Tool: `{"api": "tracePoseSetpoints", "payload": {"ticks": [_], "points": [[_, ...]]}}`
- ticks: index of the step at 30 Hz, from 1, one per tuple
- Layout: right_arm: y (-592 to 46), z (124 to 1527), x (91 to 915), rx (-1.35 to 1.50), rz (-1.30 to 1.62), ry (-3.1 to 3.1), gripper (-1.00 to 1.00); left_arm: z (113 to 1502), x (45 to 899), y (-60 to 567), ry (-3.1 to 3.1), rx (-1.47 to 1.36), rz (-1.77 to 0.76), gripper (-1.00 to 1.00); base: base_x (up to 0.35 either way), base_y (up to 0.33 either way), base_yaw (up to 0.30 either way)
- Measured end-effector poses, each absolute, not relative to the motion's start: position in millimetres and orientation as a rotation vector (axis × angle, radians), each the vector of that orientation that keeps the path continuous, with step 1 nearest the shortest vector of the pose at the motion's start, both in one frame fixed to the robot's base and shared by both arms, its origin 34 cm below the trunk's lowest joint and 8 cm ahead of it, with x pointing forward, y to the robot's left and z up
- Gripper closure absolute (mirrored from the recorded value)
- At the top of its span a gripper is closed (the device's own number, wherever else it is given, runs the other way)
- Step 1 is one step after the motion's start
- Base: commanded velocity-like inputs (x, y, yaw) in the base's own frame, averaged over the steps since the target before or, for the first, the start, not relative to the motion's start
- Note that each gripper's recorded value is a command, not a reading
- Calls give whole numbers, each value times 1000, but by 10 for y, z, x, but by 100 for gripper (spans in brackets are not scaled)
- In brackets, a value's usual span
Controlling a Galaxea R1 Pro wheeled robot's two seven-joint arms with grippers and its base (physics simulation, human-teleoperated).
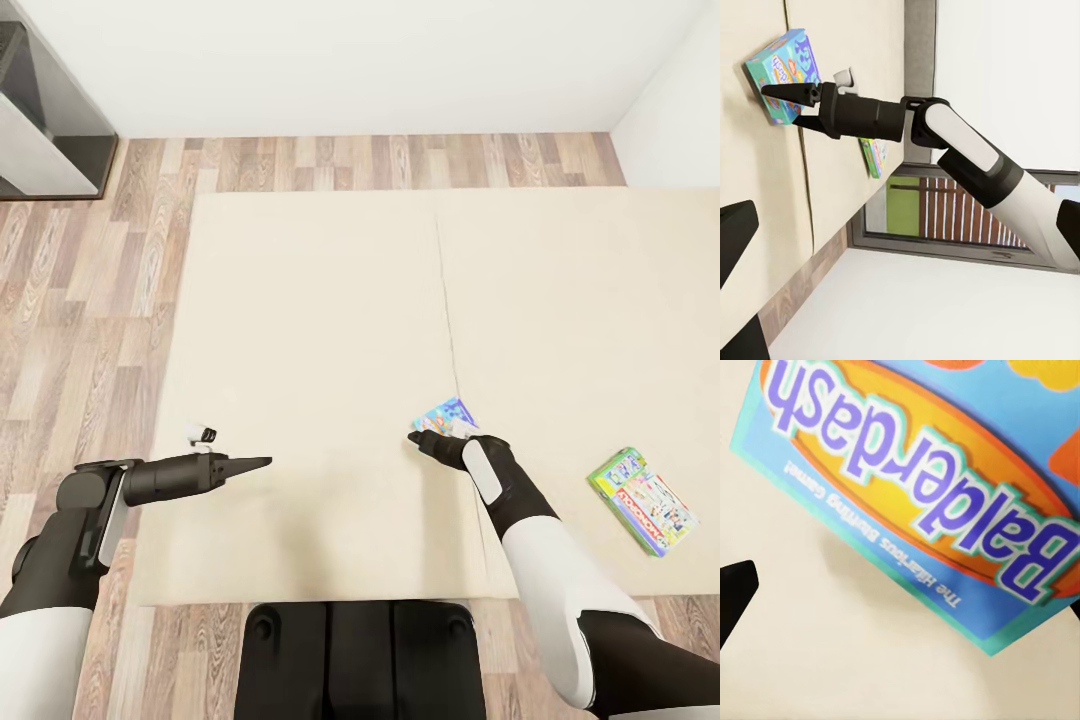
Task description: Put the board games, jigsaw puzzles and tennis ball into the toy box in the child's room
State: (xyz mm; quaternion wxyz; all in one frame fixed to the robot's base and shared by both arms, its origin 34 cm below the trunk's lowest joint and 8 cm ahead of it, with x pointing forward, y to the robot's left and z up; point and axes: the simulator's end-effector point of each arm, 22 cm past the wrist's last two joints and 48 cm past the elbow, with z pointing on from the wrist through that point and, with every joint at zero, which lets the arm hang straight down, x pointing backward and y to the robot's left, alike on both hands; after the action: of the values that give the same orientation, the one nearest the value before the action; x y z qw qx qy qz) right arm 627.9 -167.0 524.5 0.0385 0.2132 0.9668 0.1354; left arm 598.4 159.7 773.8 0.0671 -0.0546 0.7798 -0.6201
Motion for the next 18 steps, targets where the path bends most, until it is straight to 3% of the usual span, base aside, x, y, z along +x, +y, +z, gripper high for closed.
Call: {"api": "tracePoseSetpoints", "payload": {"ticks": [18], "points": [[-1675,5245,6276,653,416,2967,-100,7736,5983,1597,2351,-164,-1868,-100,0,0,0]]}}
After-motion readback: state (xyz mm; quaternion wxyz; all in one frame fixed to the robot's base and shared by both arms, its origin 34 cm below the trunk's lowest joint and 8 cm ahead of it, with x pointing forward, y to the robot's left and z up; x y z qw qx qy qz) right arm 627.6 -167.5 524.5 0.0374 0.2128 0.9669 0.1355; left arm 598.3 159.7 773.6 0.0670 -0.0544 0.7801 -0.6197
